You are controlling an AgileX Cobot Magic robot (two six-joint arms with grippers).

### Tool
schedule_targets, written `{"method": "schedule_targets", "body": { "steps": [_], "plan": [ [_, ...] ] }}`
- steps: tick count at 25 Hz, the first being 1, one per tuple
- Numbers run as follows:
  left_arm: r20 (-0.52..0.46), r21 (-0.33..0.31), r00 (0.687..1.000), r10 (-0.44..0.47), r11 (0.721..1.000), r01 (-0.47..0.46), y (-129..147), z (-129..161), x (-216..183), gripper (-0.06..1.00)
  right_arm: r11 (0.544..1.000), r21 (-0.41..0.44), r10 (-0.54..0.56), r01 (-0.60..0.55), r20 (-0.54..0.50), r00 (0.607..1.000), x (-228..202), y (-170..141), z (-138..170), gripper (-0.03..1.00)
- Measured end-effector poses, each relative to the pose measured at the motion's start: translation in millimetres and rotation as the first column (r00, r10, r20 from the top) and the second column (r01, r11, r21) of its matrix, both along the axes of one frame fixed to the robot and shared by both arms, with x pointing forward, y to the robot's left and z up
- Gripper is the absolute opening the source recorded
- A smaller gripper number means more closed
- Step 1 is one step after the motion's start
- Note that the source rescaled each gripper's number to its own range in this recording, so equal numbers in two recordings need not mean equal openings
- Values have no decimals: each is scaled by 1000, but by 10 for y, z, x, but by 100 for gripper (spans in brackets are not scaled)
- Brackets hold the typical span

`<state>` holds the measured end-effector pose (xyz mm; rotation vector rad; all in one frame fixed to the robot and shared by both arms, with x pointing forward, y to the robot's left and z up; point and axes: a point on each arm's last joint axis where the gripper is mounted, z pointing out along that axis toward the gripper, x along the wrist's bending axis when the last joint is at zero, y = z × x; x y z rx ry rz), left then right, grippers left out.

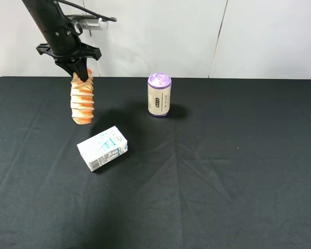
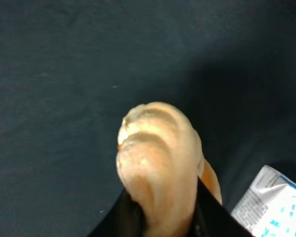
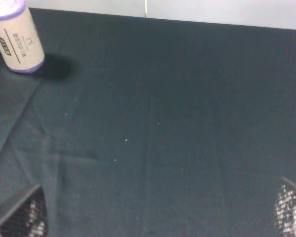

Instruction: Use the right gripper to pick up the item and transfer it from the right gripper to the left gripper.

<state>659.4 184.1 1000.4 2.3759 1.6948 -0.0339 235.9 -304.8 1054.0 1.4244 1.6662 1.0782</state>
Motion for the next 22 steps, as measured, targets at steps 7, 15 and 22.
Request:
{"method": "schedule_targets", "body": {
  "steps": [7,15,22],
  "plan": [
    [21,3,1000,-6,1000,6,-3,-45,38,1,1000,0,0,0,0,1000,0,0,0,100],
    [28,5,1000,-8,1000,8,-1,-45,44,89,1000,0,0,0,0,1000,0,0,0,100],
    [28,6,1000,-8,1000,8,-1,-45,44,100,1000,0,0,0,0,1000,0,0,0,100]
  ]
}}
